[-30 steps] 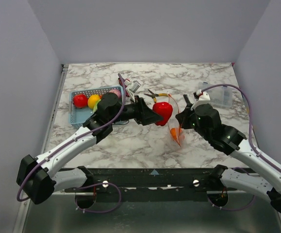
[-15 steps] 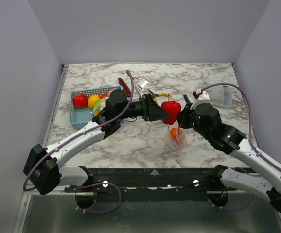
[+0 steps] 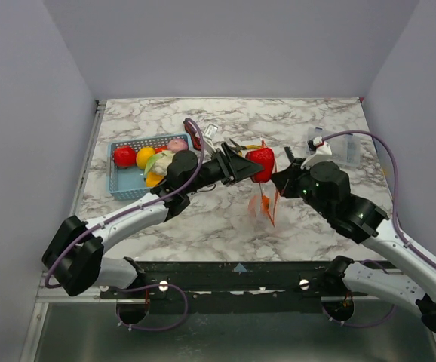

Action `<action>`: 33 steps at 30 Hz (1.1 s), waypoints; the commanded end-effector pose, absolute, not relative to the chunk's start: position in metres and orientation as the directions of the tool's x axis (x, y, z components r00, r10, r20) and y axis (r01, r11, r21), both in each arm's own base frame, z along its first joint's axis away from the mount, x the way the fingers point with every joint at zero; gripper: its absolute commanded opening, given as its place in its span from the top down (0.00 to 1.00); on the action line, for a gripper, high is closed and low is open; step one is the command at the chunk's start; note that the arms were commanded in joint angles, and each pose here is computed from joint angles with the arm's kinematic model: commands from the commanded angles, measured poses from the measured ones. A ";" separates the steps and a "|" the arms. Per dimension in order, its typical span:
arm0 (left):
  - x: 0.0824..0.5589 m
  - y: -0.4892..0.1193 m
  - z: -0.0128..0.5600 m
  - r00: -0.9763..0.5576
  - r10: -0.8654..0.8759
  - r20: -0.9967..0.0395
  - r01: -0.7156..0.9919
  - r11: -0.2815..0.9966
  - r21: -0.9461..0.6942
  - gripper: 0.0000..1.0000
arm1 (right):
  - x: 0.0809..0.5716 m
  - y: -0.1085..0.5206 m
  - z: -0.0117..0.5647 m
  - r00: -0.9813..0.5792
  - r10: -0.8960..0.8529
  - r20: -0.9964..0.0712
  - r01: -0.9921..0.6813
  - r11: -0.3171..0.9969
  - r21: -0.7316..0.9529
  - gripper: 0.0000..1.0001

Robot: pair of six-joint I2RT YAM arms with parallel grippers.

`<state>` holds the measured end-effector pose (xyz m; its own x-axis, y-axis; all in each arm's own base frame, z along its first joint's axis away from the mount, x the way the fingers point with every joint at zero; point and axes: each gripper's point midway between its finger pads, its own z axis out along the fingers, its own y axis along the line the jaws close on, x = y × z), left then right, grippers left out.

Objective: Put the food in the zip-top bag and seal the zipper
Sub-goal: Place the fake vegetable in the zipper food storage bag.

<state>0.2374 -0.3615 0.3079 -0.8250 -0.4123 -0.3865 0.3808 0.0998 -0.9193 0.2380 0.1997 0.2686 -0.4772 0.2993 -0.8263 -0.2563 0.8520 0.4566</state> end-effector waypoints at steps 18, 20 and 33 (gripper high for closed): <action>0.233 -0.341 0.249 -0.823 -0.248 -0.510 0.270 0.620 -0.737 0.62 | 0.244 0.219 0.276 -0.484 0.297 -0.823 -0.301 0.827 0.475 1.00; 0.228 -0.343 0.254 -0.824 -0.228 -0.518 0.285 0.623 -0.728 0.62 | 0.245 0.218 0.276 -0.481 0.297 -0.825 -0.300 0.829 0.473 1.00; 0.191 -0.380 0.309 -0.869 -0.223 -0.442 0.397 0.221 -0.891 0.60 | 0.240 0.219 0.284 -0.479 0.340 -0.809 -0.304 0.801 0.516 1.00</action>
<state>0.2051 -0.3590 0.2857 -0.8345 -0.2626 -0.4844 0.3705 0.3833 -0.8461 0.2429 0.2107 0.2557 -0.5093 0.2639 -0.8191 -0.2659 0.8570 0.4415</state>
